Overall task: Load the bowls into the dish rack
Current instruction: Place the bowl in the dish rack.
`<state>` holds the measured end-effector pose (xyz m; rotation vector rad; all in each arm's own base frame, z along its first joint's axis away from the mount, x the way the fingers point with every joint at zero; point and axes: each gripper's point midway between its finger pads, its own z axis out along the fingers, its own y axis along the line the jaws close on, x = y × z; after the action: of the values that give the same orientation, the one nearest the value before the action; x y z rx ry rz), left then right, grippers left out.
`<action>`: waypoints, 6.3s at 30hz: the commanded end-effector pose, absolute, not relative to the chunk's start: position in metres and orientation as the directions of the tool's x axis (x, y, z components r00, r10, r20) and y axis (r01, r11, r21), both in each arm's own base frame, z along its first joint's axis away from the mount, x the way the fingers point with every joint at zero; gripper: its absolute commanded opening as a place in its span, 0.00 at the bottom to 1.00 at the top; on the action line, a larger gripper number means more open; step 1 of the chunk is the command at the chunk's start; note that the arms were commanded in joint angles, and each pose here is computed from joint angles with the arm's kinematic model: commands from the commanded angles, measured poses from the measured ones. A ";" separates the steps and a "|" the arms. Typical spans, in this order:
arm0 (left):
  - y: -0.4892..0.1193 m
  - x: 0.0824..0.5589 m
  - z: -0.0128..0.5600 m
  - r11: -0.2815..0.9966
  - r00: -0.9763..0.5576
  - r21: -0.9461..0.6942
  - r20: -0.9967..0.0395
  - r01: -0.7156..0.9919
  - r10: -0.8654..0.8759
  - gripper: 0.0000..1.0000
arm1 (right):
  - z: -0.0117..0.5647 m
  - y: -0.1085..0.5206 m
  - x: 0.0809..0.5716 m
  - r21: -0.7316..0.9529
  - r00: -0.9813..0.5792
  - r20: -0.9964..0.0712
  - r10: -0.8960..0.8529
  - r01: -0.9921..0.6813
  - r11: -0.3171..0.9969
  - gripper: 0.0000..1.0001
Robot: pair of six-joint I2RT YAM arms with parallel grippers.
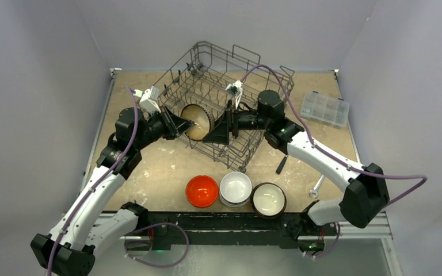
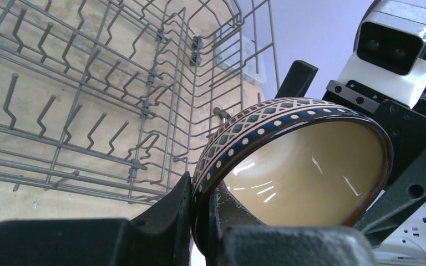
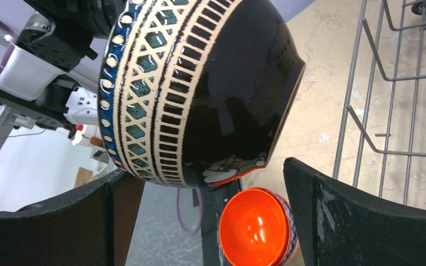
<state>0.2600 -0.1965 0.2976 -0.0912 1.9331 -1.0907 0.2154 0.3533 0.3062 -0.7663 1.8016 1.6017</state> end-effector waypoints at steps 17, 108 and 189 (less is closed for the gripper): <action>-0.204 0.267 0.313 0.569 -0.566 -0.719 -0.681 0.399 -0.464 0.00 | 0.365 0.355 0.223 0.589 -0.577 -0.804 0.143 -0.805 0.069 0.78; -0.107 0.309 0.154 0.238 -0.244 -0.891 -0.150 -0.386 -0.958 0.00 | 0.338 0.274 0.326 0.459 -0.486 -0.862 0.142 -0.630 0.627 0.00; -0.041 0.353 0.146 0.716 -0.464 -0.517 -0.545 -0.470 -0.698 0.25 | 0.298 0.233 0.323 0.321 -0.505 -0.863 0.019 -0.519 0.792 0.00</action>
<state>0.3344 -0.0722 0.1291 -0.6602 2.3337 -0.4398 0.3220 0.2368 0.2641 -0.3574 2.1261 0.7174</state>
